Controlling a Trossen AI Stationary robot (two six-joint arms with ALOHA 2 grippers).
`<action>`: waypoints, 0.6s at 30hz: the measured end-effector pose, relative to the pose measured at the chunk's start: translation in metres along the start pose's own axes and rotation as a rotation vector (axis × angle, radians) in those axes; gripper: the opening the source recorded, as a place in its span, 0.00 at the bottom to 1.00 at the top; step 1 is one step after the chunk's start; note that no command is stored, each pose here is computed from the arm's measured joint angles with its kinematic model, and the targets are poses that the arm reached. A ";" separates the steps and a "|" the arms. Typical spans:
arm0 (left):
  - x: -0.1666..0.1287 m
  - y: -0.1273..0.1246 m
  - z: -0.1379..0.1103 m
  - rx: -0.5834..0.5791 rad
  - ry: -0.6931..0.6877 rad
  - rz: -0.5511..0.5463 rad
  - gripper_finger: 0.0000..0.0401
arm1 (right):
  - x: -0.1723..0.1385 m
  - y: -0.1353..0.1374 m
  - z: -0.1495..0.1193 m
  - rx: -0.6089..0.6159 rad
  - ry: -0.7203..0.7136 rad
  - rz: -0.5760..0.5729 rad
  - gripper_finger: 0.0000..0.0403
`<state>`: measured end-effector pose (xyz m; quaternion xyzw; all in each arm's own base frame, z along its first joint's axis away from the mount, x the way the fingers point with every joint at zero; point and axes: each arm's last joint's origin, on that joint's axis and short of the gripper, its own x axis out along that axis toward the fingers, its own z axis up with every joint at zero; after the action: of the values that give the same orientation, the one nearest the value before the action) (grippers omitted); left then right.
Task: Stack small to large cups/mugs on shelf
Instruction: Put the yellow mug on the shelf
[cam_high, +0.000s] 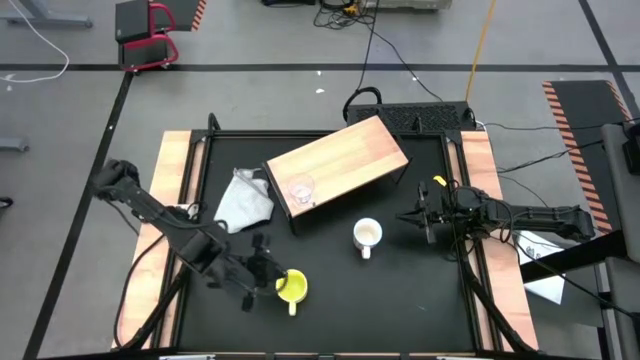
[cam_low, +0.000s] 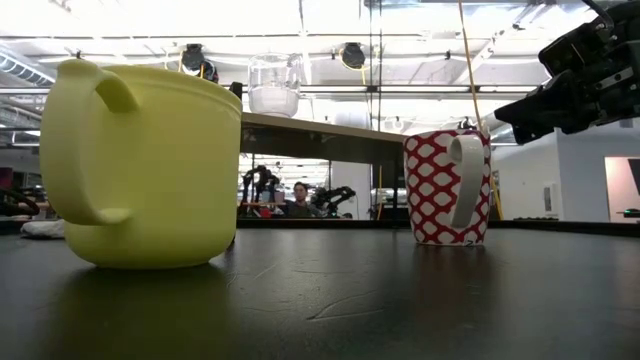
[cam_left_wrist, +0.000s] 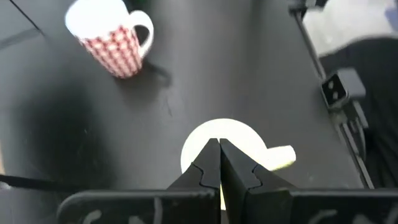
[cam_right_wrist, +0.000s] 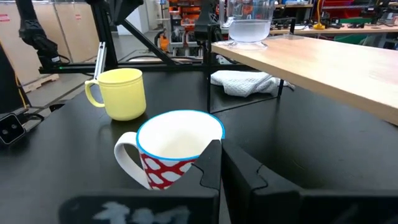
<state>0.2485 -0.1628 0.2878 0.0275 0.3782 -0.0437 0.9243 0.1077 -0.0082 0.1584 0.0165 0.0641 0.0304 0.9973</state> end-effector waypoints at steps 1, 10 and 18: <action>0.002 -0.001 0.004 0.002 0.027 0.000 0.00 | 0.000 0.000 0.000 0.000 0.000 0.000 0.00; 0.027 0.002 0.027 0.004 0.235 -0.053 0.00 | 0.000 0.000 0.000 -0.001 0.000 0.000 0.00; 0.042 0.032 0.032 -0.079 0.350 -0.155 0.00 | 0.000 0.000 0.000 0.000 0.001 0.000 0.00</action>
<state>0.3046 -0.1357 0.2818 -0.0308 0.5355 -0.0944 0.8387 0.1077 -0.0082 0.1583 0.0167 0.0644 0.0304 0.9973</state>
